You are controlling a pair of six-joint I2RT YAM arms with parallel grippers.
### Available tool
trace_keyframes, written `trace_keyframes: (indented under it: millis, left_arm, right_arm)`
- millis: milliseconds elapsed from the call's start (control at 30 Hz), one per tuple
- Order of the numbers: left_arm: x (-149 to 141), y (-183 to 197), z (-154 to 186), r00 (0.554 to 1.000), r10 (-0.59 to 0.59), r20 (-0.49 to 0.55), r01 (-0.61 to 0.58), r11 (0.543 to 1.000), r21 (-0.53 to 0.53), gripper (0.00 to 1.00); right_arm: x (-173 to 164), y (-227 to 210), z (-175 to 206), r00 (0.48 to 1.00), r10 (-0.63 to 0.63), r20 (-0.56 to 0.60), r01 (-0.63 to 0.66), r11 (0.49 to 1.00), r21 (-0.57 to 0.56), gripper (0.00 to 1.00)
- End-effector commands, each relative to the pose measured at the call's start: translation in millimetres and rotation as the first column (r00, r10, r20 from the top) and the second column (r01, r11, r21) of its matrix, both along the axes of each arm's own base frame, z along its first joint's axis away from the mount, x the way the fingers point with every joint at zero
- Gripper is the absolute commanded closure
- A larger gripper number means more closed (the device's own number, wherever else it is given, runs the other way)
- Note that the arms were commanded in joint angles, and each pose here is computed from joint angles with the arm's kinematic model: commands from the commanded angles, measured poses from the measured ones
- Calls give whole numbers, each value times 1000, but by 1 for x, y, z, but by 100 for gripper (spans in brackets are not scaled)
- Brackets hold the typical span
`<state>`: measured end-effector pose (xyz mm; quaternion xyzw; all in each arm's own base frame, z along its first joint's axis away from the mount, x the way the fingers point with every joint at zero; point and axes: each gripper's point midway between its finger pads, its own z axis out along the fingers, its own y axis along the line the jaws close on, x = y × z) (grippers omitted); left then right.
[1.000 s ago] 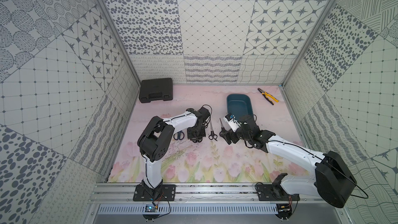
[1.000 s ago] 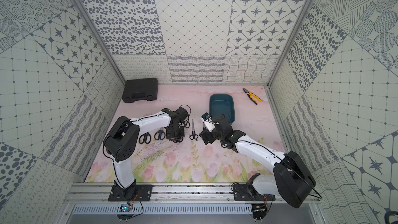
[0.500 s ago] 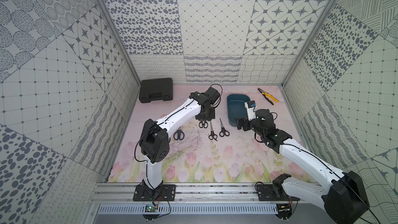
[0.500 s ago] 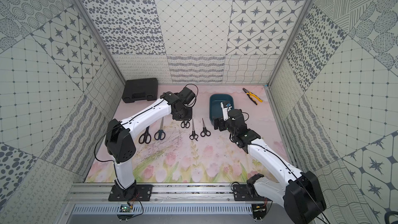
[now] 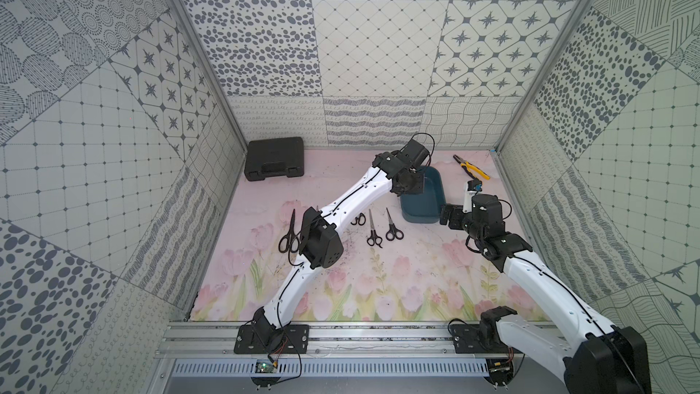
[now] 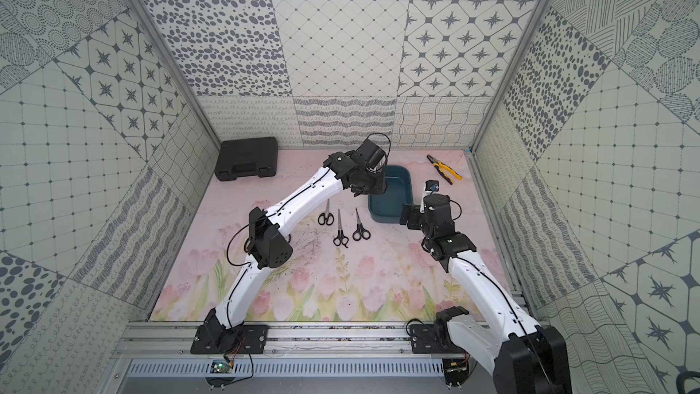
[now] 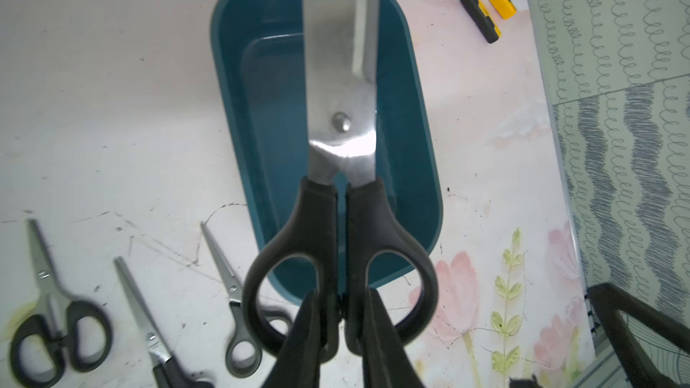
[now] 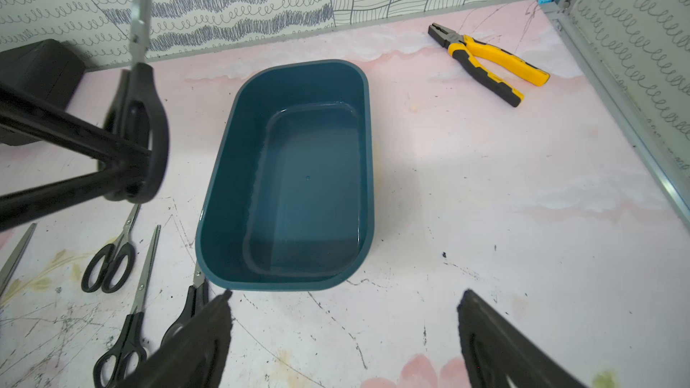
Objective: Put the scissors into the storage box
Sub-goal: Place the scissors in the storage box.
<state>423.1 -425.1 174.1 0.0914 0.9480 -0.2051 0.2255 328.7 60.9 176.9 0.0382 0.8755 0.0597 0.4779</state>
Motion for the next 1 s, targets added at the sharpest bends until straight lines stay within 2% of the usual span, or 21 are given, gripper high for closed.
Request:
trace_keyframes:
  millis: [0,133,400,533,733,800,867,933,967]
  left_arm:
    - [10,-49,-1,997,-71,23,75,981,-180,100]
    - [22,-61,-25,998,-61,19,64,975,-215,100]
    - [30,-62,-78,993,-12,-119,-18,969,-245,100]
    - [37,-65,-85,989,9,-147,-51,957,-286,100]
    - [40,-61,-98,982,24,-186,-78,955,-285,100]
    - [40,-60,-102,980,22,-200,-80,954,-288,96]
    - [40,-61,-103,978,7,-207,-71,951,-300,98]
    - [40,-59,-104,977,6,-214,-72,951,-302,88]
    - [40,-60,-103,977,4,-215,-71,950,-305,87]
  right_arm:
    - [-1,-7,7,997,-47,55,45,999,23,3]
    - [-2,-7,8,997,-46,68,44,998,33,3]
    - [-6,-10,8,996,-49,70,48,999,11,3]
    - [-5,-9,3,997,-49,60,48,999,20,4]
    - [-2,-11,5,996,-62,68,62,998,11,3]
    - [-1,-13,8,995,-67,75,67,998,0,3]
    - [-1,-13,9,994,-68,81,69,998,-5,4]
    - [0,-13,10,994,-67,83,67,998,-4,3]
    - [0,-13,10,994,-67,82,67,998,-3,3]
